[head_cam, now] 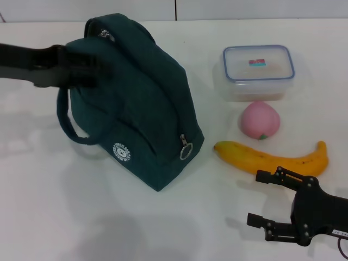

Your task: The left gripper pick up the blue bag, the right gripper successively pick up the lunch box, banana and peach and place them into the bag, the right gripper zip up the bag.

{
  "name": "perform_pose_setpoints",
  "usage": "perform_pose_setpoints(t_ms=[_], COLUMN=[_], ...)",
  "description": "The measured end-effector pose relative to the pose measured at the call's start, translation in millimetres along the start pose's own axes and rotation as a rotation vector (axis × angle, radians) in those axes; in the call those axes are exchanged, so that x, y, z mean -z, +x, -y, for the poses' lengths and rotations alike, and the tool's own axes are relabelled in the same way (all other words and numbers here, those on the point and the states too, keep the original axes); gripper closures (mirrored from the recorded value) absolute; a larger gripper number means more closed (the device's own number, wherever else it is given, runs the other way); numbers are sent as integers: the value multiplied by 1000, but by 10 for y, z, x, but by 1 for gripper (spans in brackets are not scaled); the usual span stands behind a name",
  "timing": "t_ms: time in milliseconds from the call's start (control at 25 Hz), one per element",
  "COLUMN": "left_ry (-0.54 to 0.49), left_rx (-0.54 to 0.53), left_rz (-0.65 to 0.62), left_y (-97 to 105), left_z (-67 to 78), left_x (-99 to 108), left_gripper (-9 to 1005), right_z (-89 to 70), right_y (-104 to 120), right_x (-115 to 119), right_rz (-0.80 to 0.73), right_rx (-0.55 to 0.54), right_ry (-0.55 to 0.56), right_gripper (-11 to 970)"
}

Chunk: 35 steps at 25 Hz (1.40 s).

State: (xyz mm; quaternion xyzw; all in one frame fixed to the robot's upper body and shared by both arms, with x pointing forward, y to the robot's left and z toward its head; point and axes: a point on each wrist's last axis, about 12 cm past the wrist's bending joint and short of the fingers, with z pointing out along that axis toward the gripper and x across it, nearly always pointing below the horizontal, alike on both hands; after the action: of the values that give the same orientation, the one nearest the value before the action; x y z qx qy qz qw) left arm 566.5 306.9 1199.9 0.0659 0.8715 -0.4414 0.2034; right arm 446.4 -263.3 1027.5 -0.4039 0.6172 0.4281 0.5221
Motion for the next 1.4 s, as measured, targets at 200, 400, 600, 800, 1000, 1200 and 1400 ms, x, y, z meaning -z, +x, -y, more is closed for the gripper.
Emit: perform_pose_setpoints(t_ms=[200, 400, 600, 800, 1000, 1200, 1400], left_ry=[-48, -50, -56, -62, -52, -61, -57], left_rx=[4, 14, 10, -10, -48, -40, -39], left_rz=[-10, -15, -13, -9, 5, -14, -13], left_y=[-72, -99, -117, -128, -111, -104, -108], left_z=[12, 12, 22, 8, 34, 13, 19], left_x=[-73, -132, -125, -108, -148, -171, -160], left_gripper=[273, 294, 316, 403, 507, 692, 876], right_z=[-2, -3, -13, -18, -34, -41, -43], right_y=[1, 3, 14, 17, 24, 19, -13], right_x=[-1, 3, 30, 45, 29, 24, 54], right_rz=[-1, -2, -1, 0, 5, 14, 51], right_rx=[-1, -2, -7, -9, -14, -15, -22], right_ry=[-2, -2, 9, 11, 13, 10, 27], right_gripper=[110, 110, 111, 111, 111, 112, 112])
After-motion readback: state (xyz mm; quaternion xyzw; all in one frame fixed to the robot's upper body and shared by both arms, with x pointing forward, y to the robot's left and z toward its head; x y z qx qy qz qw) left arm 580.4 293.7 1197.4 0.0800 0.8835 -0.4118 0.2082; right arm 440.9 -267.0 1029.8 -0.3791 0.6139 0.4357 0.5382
